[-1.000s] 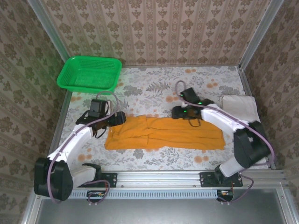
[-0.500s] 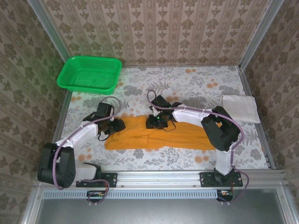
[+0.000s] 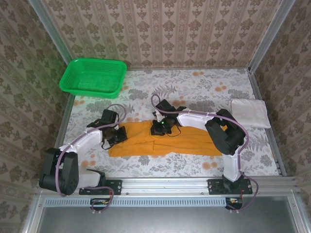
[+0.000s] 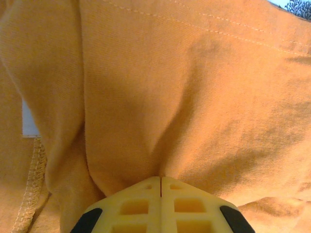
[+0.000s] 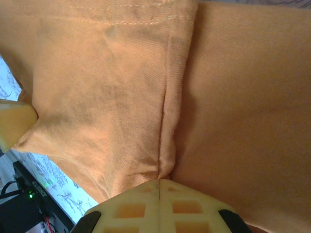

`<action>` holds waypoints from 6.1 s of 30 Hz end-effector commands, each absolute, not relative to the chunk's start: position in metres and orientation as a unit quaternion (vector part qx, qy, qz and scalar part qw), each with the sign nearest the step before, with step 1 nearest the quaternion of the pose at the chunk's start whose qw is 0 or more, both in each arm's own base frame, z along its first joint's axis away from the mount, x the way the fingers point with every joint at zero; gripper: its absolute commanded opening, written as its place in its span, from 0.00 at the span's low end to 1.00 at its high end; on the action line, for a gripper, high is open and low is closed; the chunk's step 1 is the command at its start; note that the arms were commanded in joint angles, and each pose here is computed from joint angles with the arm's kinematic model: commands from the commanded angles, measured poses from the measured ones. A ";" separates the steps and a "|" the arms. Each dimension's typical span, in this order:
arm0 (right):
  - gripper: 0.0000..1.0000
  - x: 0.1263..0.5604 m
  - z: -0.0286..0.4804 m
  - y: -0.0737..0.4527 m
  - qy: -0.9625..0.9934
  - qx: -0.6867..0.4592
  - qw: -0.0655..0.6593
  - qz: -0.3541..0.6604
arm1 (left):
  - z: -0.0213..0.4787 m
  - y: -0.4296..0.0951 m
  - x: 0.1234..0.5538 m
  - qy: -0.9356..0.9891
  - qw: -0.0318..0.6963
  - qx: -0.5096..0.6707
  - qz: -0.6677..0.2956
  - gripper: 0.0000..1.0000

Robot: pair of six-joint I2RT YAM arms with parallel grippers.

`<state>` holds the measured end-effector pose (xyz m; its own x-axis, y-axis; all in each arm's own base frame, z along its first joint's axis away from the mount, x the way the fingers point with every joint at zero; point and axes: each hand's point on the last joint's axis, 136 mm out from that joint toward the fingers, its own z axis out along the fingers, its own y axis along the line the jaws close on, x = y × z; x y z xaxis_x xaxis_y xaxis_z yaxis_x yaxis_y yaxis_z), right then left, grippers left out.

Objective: Fold and stack the t-shirts

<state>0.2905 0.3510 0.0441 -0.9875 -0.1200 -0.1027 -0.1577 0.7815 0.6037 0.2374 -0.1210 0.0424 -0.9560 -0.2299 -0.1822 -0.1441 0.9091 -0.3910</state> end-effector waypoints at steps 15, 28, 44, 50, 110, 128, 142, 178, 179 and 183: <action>0.00 0.244 0.067 0.355 0.930 -0.134 0.031 0.342 | 0.069 -0.103 0.220 0.973 0.130 -0.086 -0.172 0.00; 0.56 0.274 0.092 0.349 0.931 -0.161 0.122 0.303 | 0.058 -0.097 0.215 0.975 0.123 -0.098 -0.154 0.53; 0.51 0.321 0.049 0.409 0.928 -0.164 0.070 0.326 | 0.044 -0.127 0.198 0.945 0.153 -0.177 -0.228 0.33; 0.46 0.353 0.026 0.365 0.949 -0.112 0.085 0.282 | 0.020 -0.120 0.232 0.959 0.156 -0.161 -0.176 0.30; 0.59 0.251 0.033 0.169 0.980 -0.035 0.095 0.169 | 0.169 -0.239 0.513 0.911 0.319 0.006 -0.259 1.00; 0.58 0.250 0.063 0.276 0.962 -0.121 0.110 0.218 | 0.133 -0.161 0.420 0.927 0.309 -0.070 -0.201 1.00; 0.56 0.478 0.114 0.261 0.936 -0.010 0.249 0.249 | 0.111 -0.213 0.326 0.925 0.283 -0.012 -0.253 1.00; 0.74 0.626 0.093 0.184 0.906 0.067 0.343 0.241 | 0.110 -0.241 0.296 0.903 0.315 0.041 -0.290 1.00; 0.76 0.620 0.101 0.185 0.904 0.045 0.356 0.234 | 0.111 -0.242 0.296 0.903 0.312 0.063 -0.288 1.00; 0.87 0.588 0.133 0.182 0.888 -0.013 0.408 0.211 | 0.121 -0.232 0.303 0.905 0.323 0.126 -0.249 1.00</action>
<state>0.5951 0.1758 0.0618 -0.7874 0.2642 -0.5570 -0.0171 0.8938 0.4481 0.2956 -0.2329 0.1066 -0.8055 -0.0531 -0.5901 0.2756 0.8481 -0.4525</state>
